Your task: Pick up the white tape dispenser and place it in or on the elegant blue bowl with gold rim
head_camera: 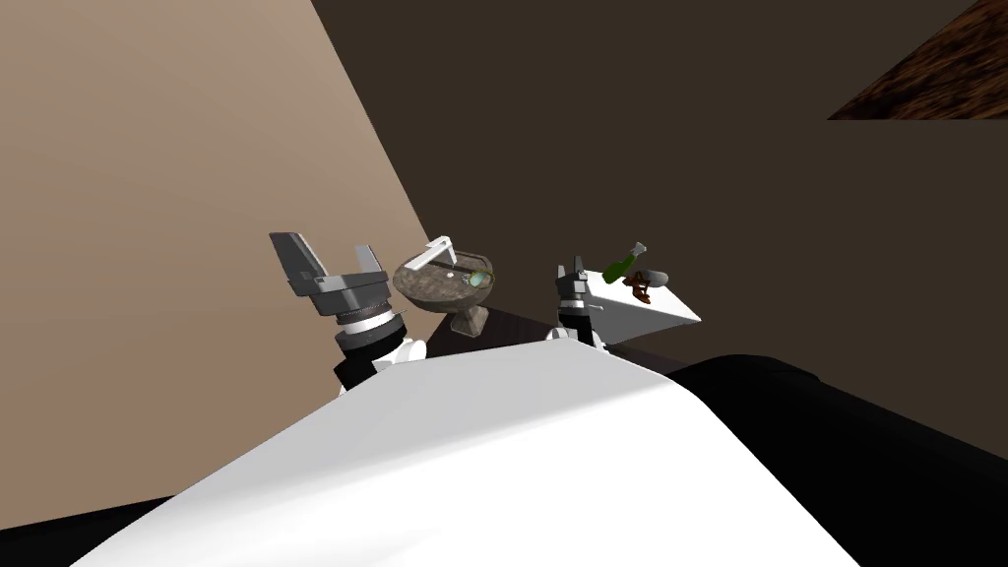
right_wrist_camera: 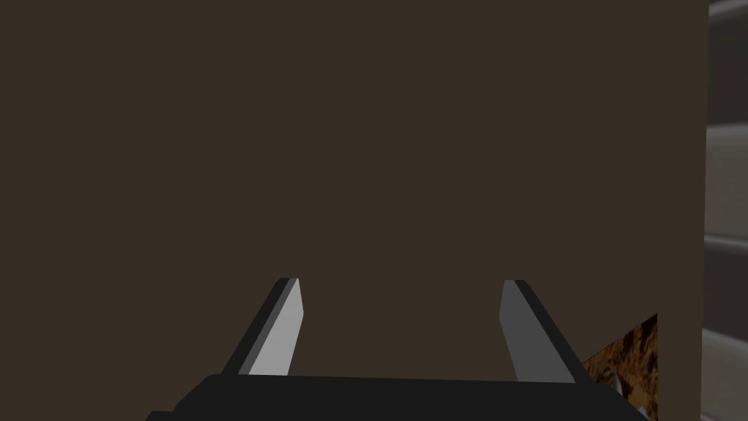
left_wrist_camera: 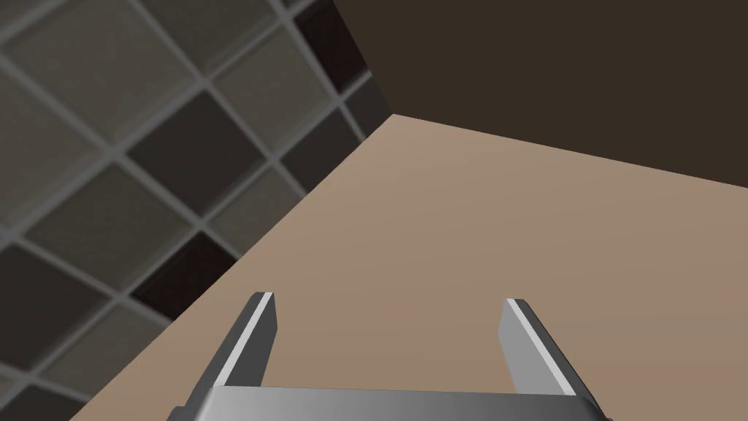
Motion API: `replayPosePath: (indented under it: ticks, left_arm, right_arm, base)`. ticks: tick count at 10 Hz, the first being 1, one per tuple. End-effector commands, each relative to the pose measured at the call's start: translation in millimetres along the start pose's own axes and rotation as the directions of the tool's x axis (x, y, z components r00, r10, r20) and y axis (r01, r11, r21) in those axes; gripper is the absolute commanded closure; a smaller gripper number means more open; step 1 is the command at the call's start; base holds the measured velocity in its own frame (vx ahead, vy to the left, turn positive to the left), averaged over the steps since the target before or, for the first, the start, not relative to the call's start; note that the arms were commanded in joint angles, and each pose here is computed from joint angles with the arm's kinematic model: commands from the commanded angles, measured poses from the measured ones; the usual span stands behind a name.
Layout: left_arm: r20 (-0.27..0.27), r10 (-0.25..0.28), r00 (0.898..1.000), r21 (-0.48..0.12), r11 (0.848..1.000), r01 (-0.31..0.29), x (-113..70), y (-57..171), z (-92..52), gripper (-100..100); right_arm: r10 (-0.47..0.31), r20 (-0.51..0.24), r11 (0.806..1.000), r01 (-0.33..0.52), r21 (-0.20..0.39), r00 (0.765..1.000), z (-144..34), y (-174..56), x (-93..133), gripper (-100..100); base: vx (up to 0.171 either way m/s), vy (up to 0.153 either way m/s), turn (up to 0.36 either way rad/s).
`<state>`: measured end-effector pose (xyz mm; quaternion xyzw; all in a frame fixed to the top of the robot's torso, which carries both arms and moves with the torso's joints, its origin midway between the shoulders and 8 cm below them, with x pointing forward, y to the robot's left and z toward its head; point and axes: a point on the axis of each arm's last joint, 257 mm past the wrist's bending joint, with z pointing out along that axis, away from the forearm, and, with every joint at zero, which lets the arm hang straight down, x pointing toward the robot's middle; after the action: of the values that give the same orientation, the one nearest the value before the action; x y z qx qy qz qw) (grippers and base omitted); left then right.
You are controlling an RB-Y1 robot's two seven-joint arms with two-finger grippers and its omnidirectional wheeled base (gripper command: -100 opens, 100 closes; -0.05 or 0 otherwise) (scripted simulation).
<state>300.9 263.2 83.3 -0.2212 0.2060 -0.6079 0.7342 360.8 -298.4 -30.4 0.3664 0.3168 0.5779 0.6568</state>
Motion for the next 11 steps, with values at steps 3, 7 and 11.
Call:
replayPosePath:
  ticks: [3,7,11]
  left_arm:
    - [-0.078,-0.007,0.997,-0.047,0.999,0.004,13.8,16.5,-1.3,-100]
    - [-0.138,-0.04,0.99,-0.158,0.987,0.018,28.1,55.4,-5.9,-100]
    - [-0.155,-0.077,0.985,-0.269,0.963,0.033,36.8,93.7,-12.3,-100]
  right_arm:
    - [0.0,0.0,1.0,0.0,0.0,1.0,0.0,0.0,0.0,0]
    - [0.0,0.0,1.0,0.0,0.0,1.0,0.0,0.0,0.0,0]
    - [0.0,0.0,1.0,0.0,0.0,1.0,0.0,0.0,-0.1,0]
  base:
    - [-0.001,0.03,-0.009]
    - [-0.003,0.073,-0.009]
    - [-0.004,0.097,-0.005]
